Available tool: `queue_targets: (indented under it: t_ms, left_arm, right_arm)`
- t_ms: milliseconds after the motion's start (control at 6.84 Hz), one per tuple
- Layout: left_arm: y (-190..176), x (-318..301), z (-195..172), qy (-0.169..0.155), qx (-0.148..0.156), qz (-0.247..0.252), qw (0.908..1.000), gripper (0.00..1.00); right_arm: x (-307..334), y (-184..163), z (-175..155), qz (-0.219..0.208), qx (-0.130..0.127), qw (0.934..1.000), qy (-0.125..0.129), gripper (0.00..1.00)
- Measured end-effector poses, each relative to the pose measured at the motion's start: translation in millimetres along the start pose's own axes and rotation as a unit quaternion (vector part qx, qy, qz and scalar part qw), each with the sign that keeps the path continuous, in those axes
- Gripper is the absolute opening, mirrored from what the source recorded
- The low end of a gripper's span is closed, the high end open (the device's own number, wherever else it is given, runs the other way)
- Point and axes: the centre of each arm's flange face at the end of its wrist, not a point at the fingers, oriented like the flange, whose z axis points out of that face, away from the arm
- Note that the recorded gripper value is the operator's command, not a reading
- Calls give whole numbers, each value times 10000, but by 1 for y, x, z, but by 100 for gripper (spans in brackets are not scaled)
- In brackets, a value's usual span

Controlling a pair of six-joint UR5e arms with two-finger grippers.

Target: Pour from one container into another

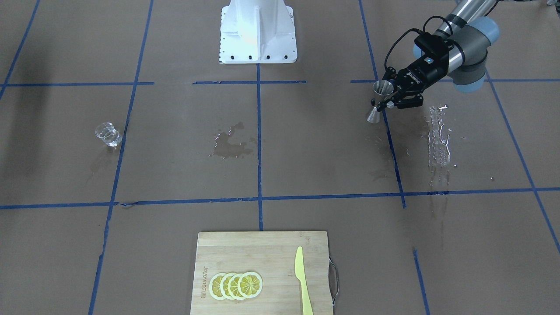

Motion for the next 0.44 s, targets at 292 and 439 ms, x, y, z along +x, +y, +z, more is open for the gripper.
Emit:
queue_targets:
  t_ms: [292, 439]
  left_arm:
    - [-41, -13, 80, 250, -197, 160, 9994, 0]
    - [-55, -18, 113, 298, -267, 209, 9990, 0]
  right_arm:
    - [-2, -1, -2, 143, 25, 9999, -3, 100]
    - [-4, -2, -3, 194, 39, 9998, -7, 100]
